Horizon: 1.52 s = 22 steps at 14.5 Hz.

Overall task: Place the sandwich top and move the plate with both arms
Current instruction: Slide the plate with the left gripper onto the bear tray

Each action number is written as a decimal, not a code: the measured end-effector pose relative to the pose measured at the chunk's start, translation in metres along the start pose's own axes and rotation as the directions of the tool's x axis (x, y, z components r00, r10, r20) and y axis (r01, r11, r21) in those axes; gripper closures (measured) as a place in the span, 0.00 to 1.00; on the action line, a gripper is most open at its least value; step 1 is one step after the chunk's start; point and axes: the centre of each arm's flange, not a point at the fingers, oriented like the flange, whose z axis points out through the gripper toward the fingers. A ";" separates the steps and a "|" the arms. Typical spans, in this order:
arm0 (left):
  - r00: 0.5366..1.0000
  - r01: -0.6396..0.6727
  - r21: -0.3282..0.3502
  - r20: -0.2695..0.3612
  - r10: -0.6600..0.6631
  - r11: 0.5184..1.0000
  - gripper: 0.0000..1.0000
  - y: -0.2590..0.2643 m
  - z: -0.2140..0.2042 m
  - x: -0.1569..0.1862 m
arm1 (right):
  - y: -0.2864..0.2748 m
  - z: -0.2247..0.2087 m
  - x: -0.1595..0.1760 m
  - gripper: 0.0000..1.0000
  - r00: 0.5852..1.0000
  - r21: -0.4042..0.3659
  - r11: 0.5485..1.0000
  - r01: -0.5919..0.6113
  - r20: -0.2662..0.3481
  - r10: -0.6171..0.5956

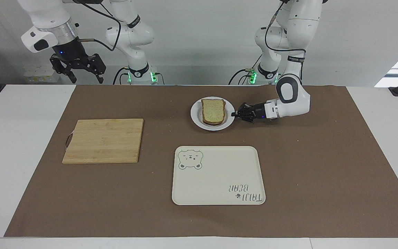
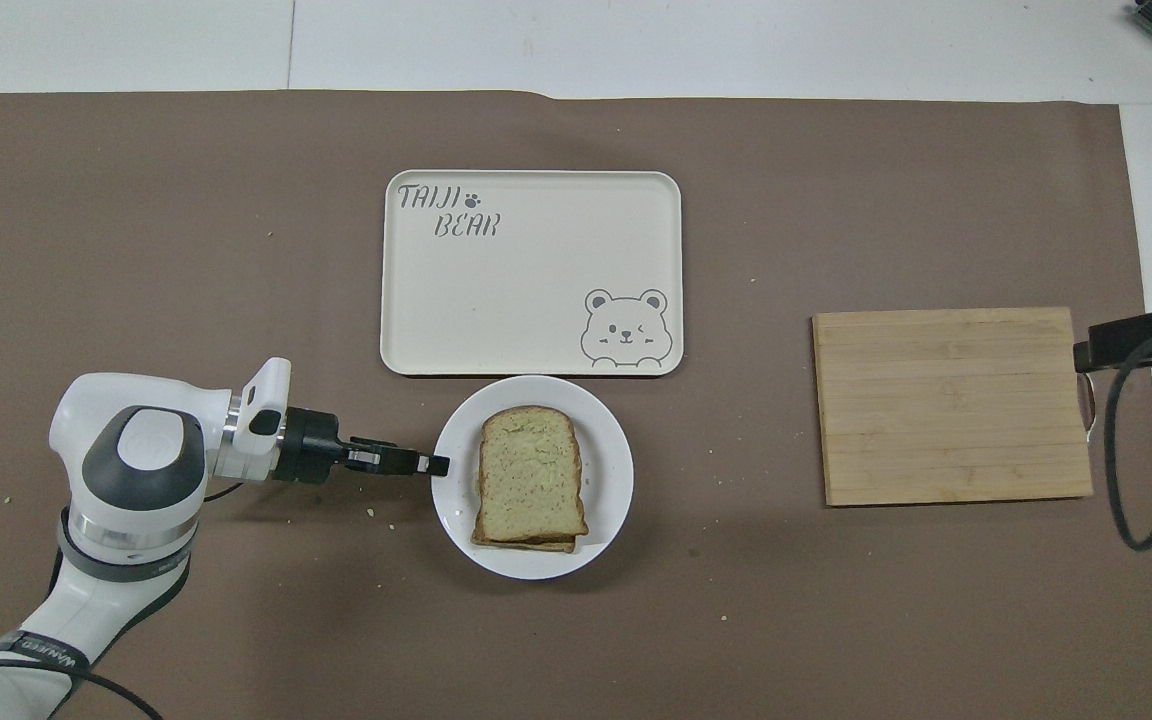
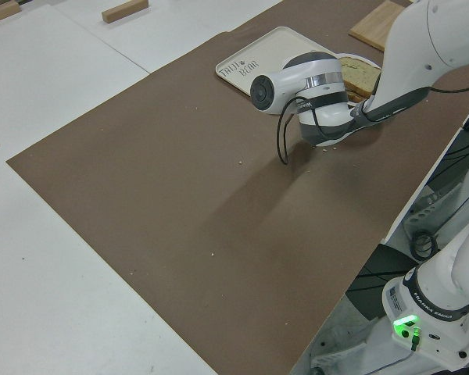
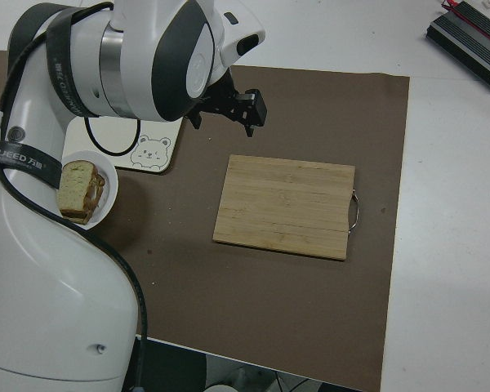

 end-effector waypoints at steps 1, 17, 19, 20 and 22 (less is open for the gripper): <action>1.000 0.007 -0.004 -0.010 -0.007 1.000 0.96 0.003 -0.005 0.012 | 0.000 0.000 0.000 0.00 1.000 0.000 1.000 0.000 0.000 0.000; 0.976 0.144 -0.002 -0.165 -0.142 0.990 0.96 -0.011 -0.040 0.162 | 0.000 0.000 0.000 0.00 1.000 0.000 1.000 0.000 0.000 0.000; 0.975 0.146 0.001 -0.168 -0.144 0.989 0.96 -0.022 -0.036 0.170 | 0.000 0.000 0.000 0.00 1.000 0.000 1.000 0.000 0.000 0.000; 0.976 0.141 0.010 -0.168 -0.138 0.990 0.96 -0.025 -0.035 0.174 | 0.000 0.000 0.000 0.00 1.000 0.000 1.000 0.000 0.000 0.000; 0.981 0.128 0.043 -0.150 -0.121 0.991 0.96 -0.028 -0.031 0.177 | 0.000 0.000 0.000 0.00 1.000 0.000 1.000 0.000 0.000 0.000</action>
